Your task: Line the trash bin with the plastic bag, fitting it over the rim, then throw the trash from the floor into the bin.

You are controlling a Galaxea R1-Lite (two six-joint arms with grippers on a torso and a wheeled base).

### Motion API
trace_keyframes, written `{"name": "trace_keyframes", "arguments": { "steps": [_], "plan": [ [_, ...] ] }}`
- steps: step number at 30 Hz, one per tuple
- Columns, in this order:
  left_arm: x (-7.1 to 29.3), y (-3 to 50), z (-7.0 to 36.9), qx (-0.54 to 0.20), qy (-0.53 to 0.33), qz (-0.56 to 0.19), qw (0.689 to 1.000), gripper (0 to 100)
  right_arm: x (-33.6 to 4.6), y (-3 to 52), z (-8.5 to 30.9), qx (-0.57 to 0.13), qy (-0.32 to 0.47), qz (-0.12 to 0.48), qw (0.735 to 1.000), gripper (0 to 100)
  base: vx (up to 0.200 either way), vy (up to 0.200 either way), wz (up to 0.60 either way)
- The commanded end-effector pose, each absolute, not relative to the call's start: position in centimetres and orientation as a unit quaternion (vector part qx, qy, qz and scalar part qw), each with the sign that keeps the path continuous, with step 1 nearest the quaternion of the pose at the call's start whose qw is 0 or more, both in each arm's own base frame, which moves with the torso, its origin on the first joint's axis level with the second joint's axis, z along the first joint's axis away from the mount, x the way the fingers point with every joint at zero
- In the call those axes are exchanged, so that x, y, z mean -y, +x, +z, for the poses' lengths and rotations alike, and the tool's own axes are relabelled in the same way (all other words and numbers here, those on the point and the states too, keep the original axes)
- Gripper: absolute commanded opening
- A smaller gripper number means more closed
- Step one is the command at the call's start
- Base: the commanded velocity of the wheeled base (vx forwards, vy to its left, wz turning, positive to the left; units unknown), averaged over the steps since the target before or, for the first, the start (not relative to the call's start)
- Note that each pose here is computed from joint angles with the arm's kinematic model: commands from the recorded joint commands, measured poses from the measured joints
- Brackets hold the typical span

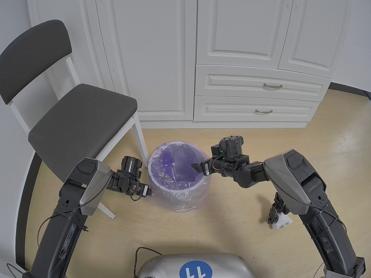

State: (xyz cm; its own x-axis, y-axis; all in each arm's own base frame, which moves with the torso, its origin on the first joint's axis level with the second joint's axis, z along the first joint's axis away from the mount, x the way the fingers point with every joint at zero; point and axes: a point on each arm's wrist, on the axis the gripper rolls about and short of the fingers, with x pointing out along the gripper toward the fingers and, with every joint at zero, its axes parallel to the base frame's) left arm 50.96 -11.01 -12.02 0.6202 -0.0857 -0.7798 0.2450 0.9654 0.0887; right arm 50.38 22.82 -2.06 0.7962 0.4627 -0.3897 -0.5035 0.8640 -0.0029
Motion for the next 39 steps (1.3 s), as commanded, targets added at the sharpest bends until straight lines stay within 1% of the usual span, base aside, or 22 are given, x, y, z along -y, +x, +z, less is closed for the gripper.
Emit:
{"name": "trace_keyframes", "arguments": {
  "steps": [1,4,6,9,11,14,16,24,30,34,39],
  "plan": [
    [11.5,51.0,-11.0,-0.421,0.092,-0.099,0.897,100,-23.2,50.1,-3.1,-0.200,-0.065,0.261,0.942,100,0.000,0.000,0.00],
    [11.8,50.8,-10.1,-0.416,0.091,-0.106,0.899,100,-23.0,50.2,-3.0,-0.203,-0.075,0.260,0.941,100,0.000,0.000,0.00],
    [11.7,50.3,-8.4,-0.417,0.086,-0.112,0.898,100,-22.4,50.3,-2.9,-0.212,-0.094,0.258,0.938,100,0.000,0.000,0.00],
    [11.3,49.1,-6.6,-0.427,0.085,-0.111,0.893,100,-21.6,50.5,-1.3,-0.211,-0.112,0.255,0.937,100,0.000,0.000,0.00],
    [10.9,48.1,-5.5,-0.428,0.083,-0.113,0.893,100,-20.9,49.8,-1.0,-0.236,-0.129,0.255,0.929,100,0.000,0.000,0.00],
    [10.5,47.7,-5.2,-0.416,0.080,-0.113,0.899,100,-20.5,48.9,-0.3,-0.264,-0.148,0.256,0.918,100,0.000,0.000,0.00],
    [9.9,47.9,-5.3,-0.395,0.074,-0.106,0.909,100,-20.0,48.1,0.0,-0.290,-0.159,0.248,0.911,100,0.000,0.000,0.00],
    [8.8,48.7,-5.5,-0.379,0.065,-0.095,0.918,100,-19.1,46.0,0.7,-0.313,-0.184,0.256,0.896,100,0.000,0.000,0.00],
    [9.6,50.7,-6.8,-0.329,0.030,-0.080,0.940,100,-19.5,46.2,0.6,-0.299,-0.180,0.257,0.901,100,0.000,0.000,0.00],
    [10.0,51.9,-6.9,-0.310,0.012,-0.066,0.948,100,-19.4,46.5,0.5,-0.286,-0.177,0.255,0.907,100,0.000,0.000,0.00],
    [9.7,53.0,-7.7,-0.295,0.010,-0.051,0.954,100,-18.6,47.8,1.3,-0.261,-0.163,0.240,0.921,100,0.000,0.000,0.00]
  ]
}}
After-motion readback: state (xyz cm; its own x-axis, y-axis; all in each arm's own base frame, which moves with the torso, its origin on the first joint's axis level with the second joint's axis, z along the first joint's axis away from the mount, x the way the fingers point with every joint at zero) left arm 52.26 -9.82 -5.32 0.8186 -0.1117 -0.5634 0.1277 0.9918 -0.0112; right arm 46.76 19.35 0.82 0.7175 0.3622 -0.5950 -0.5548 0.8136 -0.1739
